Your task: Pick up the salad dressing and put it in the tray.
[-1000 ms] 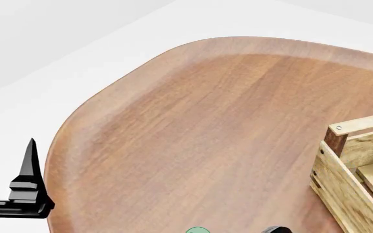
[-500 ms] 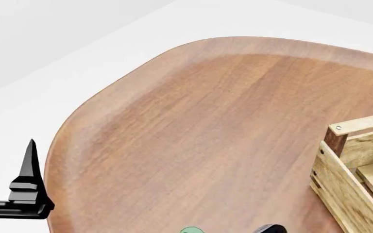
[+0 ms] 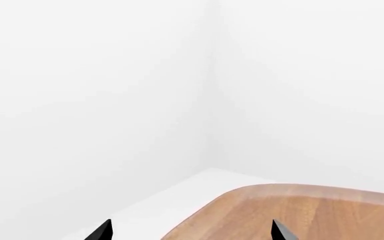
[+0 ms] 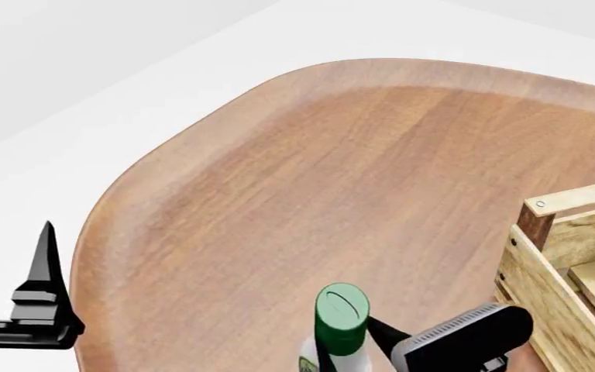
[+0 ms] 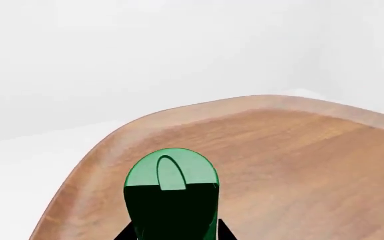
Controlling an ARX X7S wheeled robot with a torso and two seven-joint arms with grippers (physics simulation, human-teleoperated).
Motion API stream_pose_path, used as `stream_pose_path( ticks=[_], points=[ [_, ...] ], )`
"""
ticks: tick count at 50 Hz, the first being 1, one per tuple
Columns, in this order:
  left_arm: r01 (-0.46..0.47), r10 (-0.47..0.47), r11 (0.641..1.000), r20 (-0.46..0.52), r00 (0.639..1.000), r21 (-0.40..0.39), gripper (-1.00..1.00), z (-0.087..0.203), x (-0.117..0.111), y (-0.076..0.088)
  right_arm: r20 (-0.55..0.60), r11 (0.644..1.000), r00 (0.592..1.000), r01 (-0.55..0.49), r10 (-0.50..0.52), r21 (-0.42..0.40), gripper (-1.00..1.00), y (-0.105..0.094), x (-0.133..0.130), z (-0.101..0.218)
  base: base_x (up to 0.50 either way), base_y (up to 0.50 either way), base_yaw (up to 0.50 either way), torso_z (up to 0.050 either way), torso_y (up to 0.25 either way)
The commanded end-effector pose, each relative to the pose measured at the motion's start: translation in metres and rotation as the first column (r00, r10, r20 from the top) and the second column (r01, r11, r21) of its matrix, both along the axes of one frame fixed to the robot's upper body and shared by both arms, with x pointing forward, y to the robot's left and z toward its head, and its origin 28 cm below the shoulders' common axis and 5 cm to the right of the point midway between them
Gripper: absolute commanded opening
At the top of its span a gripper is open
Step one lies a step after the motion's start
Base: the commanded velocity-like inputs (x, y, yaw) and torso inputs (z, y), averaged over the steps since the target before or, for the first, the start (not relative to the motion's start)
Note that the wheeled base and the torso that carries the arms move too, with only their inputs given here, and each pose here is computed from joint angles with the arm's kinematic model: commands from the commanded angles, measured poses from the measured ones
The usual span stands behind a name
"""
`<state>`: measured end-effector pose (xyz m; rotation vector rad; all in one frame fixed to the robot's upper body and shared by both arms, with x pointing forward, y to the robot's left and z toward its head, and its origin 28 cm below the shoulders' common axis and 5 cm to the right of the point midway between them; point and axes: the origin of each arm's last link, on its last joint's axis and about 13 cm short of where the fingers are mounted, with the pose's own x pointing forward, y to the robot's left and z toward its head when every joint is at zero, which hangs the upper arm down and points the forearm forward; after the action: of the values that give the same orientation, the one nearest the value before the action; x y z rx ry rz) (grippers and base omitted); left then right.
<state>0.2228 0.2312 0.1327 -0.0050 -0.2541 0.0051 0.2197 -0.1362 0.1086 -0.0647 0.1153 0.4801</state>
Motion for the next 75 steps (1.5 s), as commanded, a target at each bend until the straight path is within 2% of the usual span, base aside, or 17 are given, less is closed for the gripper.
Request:
stream_pose_path(
  ticks=[1,9,18,19,24,30,35,38,39,44,50,51,52,56,69,75],
  points=[
    [-0.001,0.001,1.0,0.0,1.0,-0.002,1.0,0.001,0.0,0.001,0.126,0.999,0.991,0.052,-0.05,-0.015,-1.0,-0.008,0.001,0.04,0.0,0.0,0.0,0.0,0.0],
    [0.001,-0.001,1.0,0.001,1.0,-0.003,1.0,0.001,0.0,0.001,0.157,0.989,0.977,0.149,-0.146,-0.008,-1.0,-0.02,0.007,0.055,0.0,0.0,0.0,0.0,0.001],
    [0.009,-0.009,1.0,-0.004,1.0,-0.004,1.0,0.0,0.001,0.0,0.197,0.962,0.944,0.273,-0.265,-0.013,-1.0,-0.04,0.01,0.074,0.0,0.0,0.0,0.0,0.0],
    [0.009,-0.009,1.0,-0.005,1.0,-0.001,1.0,-0.001,0.001,-0.001,0.222,0.947,0.924,0.322,-0.31,-0.018,-1.0,-0.049,0.012,0.081,0.0,0.0,0.0,0.0,0.0],
    [0.015,-0.015,1.0,-0.008,1.0,0.005,1.0,-0.002,0.001,-0.003,0.264,0.91,0.883,0.413,-0.388,-0.041,-1.0,-0.063,0.012,0.092,0.0,0.0,0.0,0.0,0.002],
    [0.037,-0.037,0.999,-0.009,0.999,0.021,1.0,-0.003,0.0,-0.005,0.277,0.872,0.844,0.488,-0.46,-0.04,-1.0,-0.077,0.014,0.099,0.0,0.0,0.0,0.0,0.0],
    [0.044,-0.044,0.999,-0.006,0.999,0.03,1.0,-0.004,-0.001,-0.005,0.267,0.81,0.79,0.584,-0.551,-0.056,-1.0,-0.095,0.028,0.099,0.0,0.0,0.0,0.0,0.0],
    [0.041,-0.041,0.999,-0.006,0.999,0.029,1.0,-0.003,-0.001,-0.005,0.253,0.791,0.774,0.61,-0.58,-0.05,-1.0,-0.101,0.032,0.099,0.0,0.0,0.0,0.0,0.0],
    [0.042,-0.042,0.999,-0.006,0.999,0.027,1.0,-0.003,-0.001,-0.004,0.242,0.758,0.743,0.651,-0.624,-0.044,-1.0,-0.108,0.037,0.096,0.0,0.0,0.0,0.0,0.0],
    [0.043,-0.043,0.999,-0.007,0.999,0.026,1.0,-0.004,-0.001,-0.004,0.212,0.705,0.697,0.707,-0.685,-0.046,-1.0,-0.12,0.047,0.086,0.0,0.0,0.0,0.0,0.0],
    [0.044,-0.044,0.999,-0.006,0.999,0.026,1.0,-0.004,-0.001,-0.004,0.226,0.662,0.651,0.749,-0.725,-0.036,-1.0,-0.129,0.05,0.091,0.0,0.0,0.0,0.0,0.002],
    [0.043,-0.043,0.999,-0.007,0.999,0.025,1.0,-0.004,-0.001,-0.004,0.227,0.637,0.626,0.771,-0.746,-0.032,-1.0,-0.133,0.052,0.094,0.0,0.0,0.0,0.0,0.0],
    [0.044,-0.043,0.999,-0.007,0.999,0.024,1.0,-0.004,-0.001,-0.004,0.224,0.635,0.624,0.772,-0.748,-0.03,-1.0,-0.134,0.053,0.094,0.0,0.0,0.0,0.0,0.0],
    [0.045,-0.044,0.999,-0.007,0.999,0.025,1.0,-0.004,-0.002,-0.004,0.225,0.591,0.58,0.807,-0.783,-0.024,-1.0,-0.141,0.058,0.098,0.0,0.0,0.0,0.0,0.0],
    [0.043,-0.043,0.999,-0.008,0.999,0.023,1.0,-0.004,-0.002,-0.004,0.199,0.527,0.524,0.849,-0.828,-0.042,-1.0,-0.154,0.077,0.094,0.0,0.0,0.0,0.0,0.001],
    [0.041,-0.04,0.999,-0.007,0.999,0.022,1.0,-0.004,-0.002,-0.003,0.17,0.517,0.518,0.854,-0.838,-0.052,-1.0,-0.156,0.087,0.092,0.0,0.0,0.0,0.0,0.0]
  ],
)
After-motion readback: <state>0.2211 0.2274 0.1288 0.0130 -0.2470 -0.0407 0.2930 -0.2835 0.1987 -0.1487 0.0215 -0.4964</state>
